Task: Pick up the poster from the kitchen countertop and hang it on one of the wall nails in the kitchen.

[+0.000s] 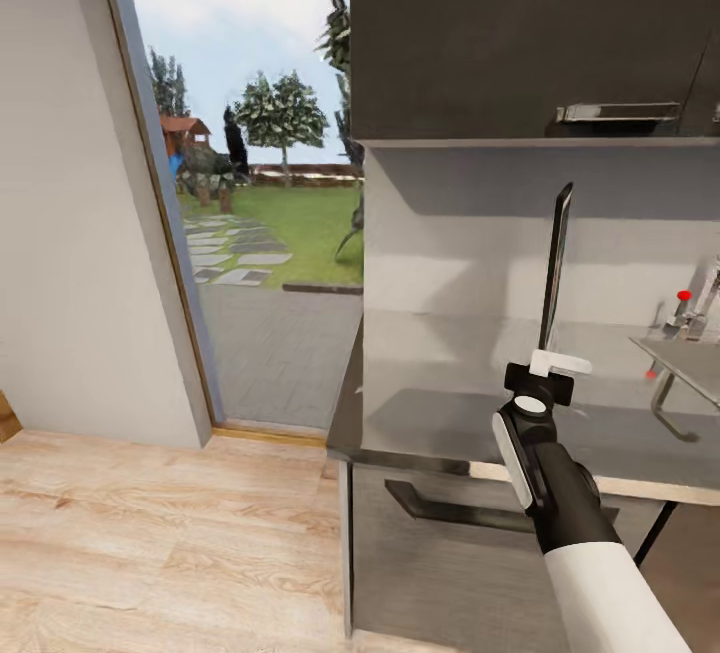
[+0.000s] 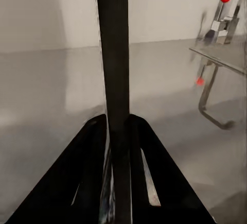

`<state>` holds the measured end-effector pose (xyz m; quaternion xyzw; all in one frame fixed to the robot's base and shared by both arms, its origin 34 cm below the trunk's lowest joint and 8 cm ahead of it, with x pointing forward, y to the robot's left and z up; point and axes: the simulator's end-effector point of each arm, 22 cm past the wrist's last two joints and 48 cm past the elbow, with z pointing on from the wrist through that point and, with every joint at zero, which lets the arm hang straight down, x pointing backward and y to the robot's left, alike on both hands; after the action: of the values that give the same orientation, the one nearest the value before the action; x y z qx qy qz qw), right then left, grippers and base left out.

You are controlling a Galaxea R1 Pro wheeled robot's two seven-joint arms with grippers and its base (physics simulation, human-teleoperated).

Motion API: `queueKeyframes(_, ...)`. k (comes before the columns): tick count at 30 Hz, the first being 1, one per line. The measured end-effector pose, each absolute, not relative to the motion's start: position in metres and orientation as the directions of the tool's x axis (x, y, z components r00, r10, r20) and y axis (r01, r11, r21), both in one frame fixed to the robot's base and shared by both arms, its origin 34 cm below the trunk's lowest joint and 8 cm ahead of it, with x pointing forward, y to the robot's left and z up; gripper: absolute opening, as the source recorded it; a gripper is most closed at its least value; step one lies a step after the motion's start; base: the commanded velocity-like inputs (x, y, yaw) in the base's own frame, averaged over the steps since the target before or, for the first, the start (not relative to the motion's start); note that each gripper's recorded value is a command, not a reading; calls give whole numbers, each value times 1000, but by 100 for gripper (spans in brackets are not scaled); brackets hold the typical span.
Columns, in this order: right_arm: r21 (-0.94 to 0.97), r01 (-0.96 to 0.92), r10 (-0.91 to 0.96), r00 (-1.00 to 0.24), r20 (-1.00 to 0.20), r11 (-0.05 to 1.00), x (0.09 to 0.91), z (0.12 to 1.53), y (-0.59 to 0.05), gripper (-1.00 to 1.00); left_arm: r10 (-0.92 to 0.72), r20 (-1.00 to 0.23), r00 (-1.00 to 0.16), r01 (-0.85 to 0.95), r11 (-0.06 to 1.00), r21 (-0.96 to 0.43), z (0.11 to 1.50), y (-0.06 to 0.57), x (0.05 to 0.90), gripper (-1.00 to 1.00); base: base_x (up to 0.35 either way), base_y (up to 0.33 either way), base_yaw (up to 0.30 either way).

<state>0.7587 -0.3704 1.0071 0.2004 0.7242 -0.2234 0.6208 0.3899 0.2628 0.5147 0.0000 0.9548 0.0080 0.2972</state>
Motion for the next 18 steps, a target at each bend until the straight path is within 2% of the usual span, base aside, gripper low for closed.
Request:
queueKeyframes(6,-74,568,13,-148,-989,820,758,1008,-370,-100,4,-568,-823,-5,1000,15,515,262,390,100,-223,0,70)
queueKeyframes(11,-74,567,12,-147,-989,820,758,1008,-370,-100,5,-568,-823,-5,1000,15,515,263,390,100,-51,16,239)
queueKeyframes(18,-75,566,12,-149,-989,821,759,1008,-370,-100,4,-568,-823,-5,1000,15,515,263,390,100,-135,174,273)
